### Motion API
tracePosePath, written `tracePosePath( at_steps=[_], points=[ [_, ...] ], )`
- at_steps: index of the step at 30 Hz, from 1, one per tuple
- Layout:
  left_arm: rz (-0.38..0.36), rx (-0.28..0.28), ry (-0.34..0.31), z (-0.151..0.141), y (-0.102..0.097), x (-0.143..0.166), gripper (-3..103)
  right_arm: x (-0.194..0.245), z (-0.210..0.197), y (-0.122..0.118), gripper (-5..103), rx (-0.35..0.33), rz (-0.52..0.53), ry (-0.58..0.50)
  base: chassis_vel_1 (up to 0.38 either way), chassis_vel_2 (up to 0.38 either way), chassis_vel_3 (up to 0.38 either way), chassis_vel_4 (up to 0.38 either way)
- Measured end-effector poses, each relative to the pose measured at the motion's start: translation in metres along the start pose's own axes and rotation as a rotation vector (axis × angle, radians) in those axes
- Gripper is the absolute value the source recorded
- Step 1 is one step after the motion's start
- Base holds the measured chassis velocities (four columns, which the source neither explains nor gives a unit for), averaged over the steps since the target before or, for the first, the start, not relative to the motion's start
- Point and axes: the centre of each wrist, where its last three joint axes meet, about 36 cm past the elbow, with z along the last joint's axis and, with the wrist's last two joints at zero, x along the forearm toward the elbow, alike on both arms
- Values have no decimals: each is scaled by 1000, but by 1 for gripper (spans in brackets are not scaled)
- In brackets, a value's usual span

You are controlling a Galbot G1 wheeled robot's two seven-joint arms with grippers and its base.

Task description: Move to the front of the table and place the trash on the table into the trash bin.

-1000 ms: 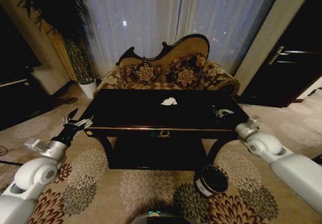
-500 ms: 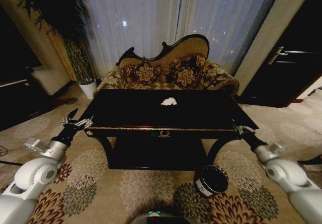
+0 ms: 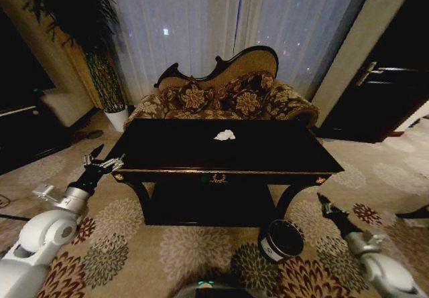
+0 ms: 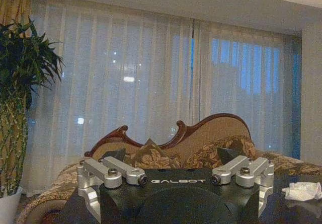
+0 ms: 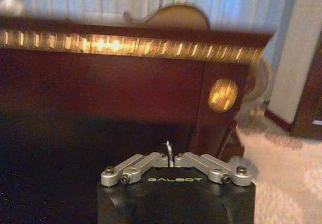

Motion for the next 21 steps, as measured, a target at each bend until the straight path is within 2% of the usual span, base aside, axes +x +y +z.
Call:
tracePosePath(
  at_steps=[8, 12, 14, 21],
  points=[
    [0, 0, 0, 0, 0, 0, 100, -30, 49, 12, 1, 14, -33, 75, 0, 0, 0, 0],
    [0, 0, 0, 0, 0, 0, 100, -35, 67, 9, 1, 22, -26, 108, 0, 0, 0, 0],
    [0, 0, 0, 0, 0, 0, 100, -37, 96, 1, 1, 51, -21, 165, 0, 0, 0, 0],
    [0, 0, 0, 0, 0, 0, 100, -50, 130, -7, 1, 102, -18, 211, 0, 0, 0, 0]
  ],
)
